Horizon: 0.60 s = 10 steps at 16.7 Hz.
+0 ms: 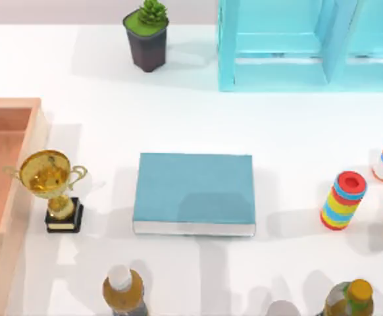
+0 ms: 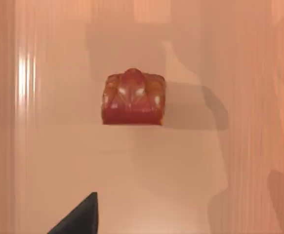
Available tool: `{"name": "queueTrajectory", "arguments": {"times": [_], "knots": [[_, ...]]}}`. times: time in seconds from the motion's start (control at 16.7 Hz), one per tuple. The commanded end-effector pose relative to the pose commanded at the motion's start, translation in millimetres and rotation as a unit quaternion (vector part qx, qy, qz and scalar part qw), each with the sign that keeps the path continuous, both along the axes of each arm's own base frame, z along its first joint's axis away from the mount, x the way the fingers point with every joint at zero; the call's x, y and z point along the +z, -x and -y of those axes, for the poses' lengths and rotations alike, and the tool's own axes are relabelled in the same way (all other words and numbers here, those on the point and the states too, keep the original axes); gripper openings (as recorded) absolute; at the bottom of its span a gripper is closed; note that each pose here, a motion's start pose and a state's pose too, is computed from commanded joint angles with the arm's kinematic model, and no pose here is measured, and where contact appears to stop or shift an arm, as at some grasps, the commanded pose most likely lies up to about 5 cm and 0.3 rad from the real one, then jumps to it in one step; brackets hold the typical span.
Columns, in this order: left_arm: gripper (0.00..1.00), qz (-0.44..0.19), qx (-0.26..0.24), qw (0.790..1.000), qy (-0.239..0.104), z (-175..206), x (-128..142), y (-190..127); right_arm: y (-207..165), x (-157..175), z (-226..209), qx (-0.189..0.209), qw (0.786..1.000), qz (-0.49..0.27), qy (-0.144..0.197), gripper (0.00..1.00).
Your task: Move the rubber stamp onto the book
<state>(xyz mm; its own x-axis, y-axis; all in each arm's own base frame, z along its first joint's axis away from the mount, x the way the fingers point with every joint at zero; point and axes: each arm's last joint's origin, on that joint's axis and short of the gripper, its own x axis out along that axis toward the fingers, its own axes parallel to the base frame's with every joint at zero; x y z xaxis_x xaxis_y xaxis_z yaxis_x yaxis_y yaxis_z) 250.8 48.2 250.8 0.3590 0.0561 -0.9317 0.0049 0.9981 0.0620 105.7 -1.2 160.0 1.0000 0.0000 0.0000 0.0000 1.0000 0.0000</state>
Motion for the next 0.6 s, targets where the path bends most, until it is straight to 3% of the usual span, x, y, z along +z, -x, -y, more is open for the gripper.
{"name": "queueTrajectory", "arguments": {"times": [0.3,0.6], "knots": [[1.00,-0.135,-0.001,0.991,0.021,-32.6,-14.4,-66.3,0.0,0.0,0.0,0.000,1.000,0.000,0.000,1.00],[1.00,-0.180,-0.002,0.983,0.029,-48.1,-19.7,-89.2,0.0,0.0,0.0,0.000,1.000,0.000,0.000,1.00]]}}
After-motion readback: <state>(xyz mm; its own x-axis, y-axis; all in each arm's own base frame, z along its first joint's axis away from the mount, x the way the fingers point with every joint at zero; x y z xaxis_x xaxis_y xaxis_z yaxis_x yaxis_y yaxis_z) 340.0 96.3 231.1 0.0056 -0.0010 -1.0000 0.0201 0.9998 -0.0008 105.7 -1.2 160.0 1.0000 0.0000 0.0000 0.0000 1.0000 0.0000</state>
